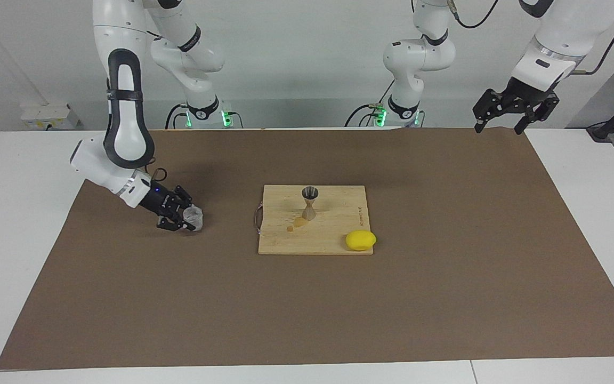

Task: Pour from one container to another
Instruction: 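Carry the glass cup with the right gripper back beside the board, then lower the glass cup onto the table and open the right gripper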

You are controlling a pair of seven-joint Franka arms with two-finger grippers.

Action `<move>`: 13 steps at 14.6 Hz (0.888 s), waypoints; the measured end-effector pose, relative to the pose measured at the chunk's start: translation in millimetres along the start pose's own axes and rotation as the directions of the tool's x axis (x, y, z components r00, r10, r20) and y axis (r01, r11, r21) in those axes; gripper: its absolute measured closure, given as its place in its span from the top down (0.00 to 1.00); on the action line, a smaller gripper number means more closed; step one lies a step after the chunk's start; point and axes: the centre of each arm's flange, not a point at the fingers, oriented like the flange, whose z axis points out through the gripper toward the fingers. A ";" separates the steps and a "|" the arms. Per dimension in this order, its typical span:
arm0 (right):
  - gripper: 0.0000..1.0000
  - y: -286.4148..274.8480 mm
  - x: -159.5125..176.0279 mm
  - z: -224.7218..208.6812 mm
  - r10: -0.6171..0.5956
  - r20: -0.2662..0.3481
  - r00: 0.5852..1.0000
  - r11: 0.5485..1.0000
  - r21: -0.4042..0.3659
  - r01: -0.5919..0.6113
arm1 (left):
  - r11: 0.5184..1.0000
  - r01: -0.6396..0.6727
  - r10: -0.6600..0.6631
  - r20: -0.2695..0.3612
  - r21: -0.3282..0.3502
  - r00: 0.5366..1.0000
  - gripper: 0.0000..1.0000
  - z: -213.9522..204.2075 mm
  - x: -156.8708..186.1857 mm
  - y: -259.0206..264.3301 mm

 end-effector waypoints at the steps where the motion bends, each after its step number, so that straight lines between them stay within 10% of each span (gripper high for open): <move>1: 0.56 0.1 -0.8 -1.3 0.000 -0.001 1.000 1.000 -0.002 0.000 | 1.000 0.000 0.000 0.000 0.000 1.000 1.00 0.1 0.0 0.0; 5: 0.99 -2.3 -17.5 -17.4 -0.020 -0.007 1.000 1.000 -0.022 0.020 | 1.000 -0.001 0.001 0.000 0.000 1.000 1.00 0.3 0.1 0.7; 13: 1.00 -3.4 -20.0 -54.8 -0.036 0.028 0.999 0.999 -0.029 0.036 | 1.000 -0.013 0.013 -0.001 0.000 1.000 1.00 0.4 0.5 7.2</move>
